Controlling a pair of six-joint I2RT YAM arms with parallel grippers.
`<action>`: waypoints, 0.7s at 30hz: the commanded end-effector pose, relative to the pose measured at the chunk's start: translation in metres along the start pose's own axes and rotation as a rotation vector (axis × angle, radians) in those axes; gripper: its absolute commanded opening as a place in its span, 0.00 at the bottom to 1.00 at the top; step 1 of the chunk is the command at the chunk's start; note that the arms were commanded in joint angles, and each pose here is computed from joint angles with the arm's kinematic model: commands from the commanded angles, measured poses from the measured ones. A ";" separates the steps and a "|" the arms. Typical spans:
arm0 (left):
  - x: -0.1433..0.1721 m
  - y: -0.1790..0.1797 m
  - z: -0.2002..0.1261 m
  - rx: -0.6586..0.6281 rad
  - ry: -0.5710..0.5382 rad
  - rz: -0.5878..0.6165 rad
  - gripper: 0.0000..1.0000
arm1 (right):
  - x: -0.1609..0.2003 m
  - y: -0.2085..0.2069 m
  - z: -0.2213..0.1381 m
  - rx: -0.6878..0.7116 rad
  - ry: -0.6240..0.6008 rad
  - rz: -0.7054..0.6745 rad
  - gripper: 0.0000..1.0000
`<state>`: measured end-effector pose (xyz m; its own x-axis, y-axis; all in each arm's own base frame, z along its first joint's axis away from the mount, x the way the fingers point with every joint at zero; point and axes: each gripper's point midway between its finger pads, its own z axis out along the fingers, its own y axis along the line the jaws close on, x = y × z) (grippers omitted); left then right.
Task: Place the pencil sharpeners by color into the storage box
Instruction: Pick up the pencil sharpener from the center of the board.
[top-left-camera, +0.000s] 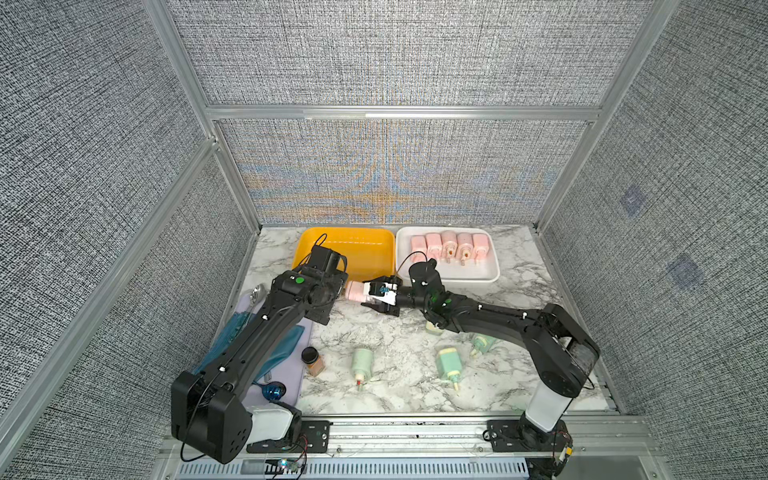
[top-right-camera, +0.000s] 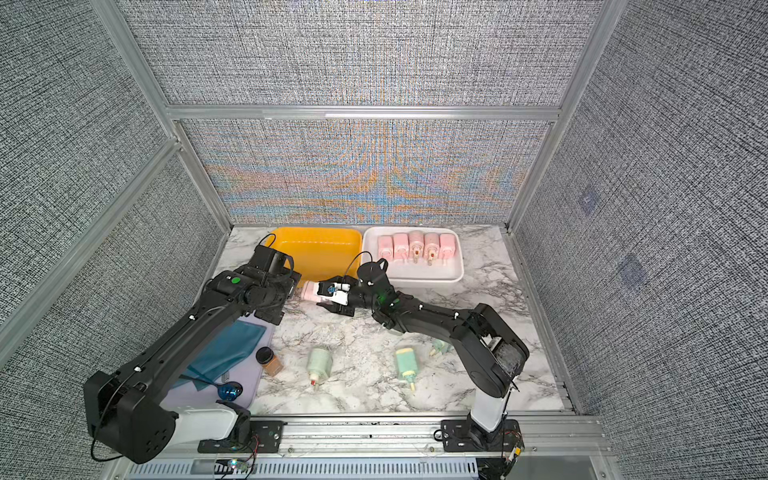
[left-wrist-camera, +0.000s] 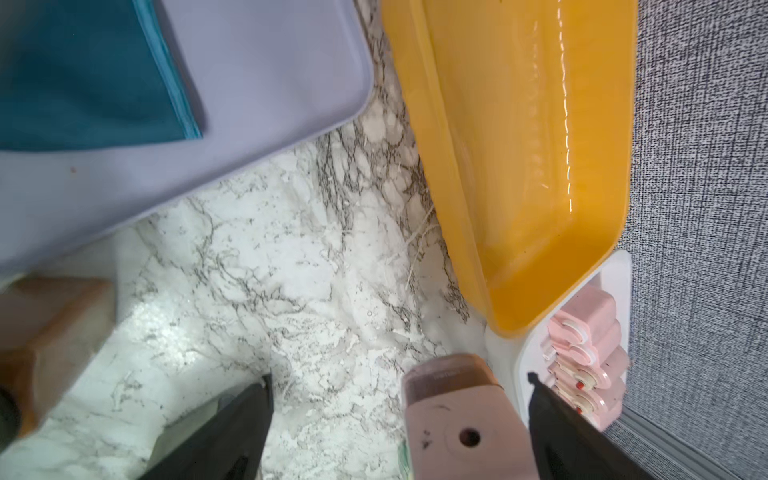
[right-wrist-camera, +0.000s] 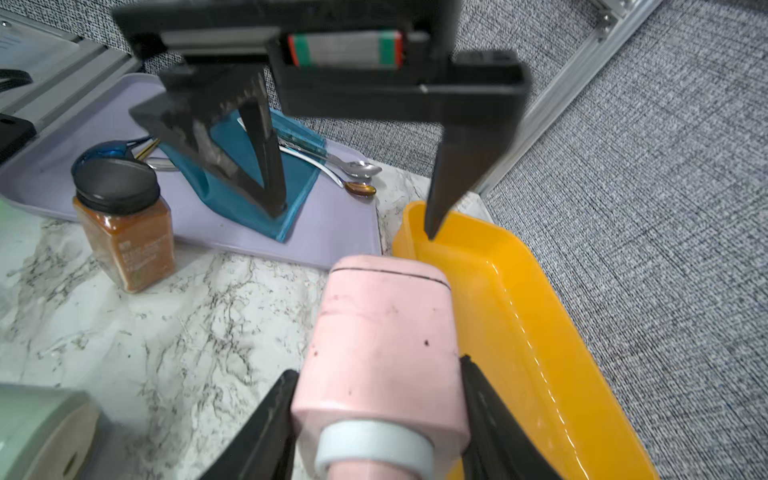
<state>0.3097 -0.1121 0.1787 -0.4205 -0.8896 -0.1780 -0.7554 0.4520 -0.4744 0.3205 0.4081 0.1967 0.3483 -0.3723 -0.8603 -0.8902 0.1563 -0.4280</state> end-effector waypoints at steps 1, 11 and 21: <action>-0.023 -0.011 -0.003 0.018 -0.129 0.194 1.00 | 0.008 -0.017 -0.018 -0.014 -0.004 0.019 0.00; -0.029 -0.058 -0.021 0.164 -0.203 0.617 1.00 | 0.054 -0.096 -0.084 -0.007 0.042 0.103 0.00; -0.013 -0.079 -0.015 0.257 -0.153 0.721 1.00 | 0.120 -0.154 -0.125 0.034 0.176 0.132 0.00</action>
<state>0.3605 -0.1248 0.2260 -0.6679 -0.4341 -0.6046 -0.2483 0.8957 -0.3688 0.4653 0.2345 0.2024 0.1663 -0.4814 -0.8606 -0.8971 0.2883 -0.3347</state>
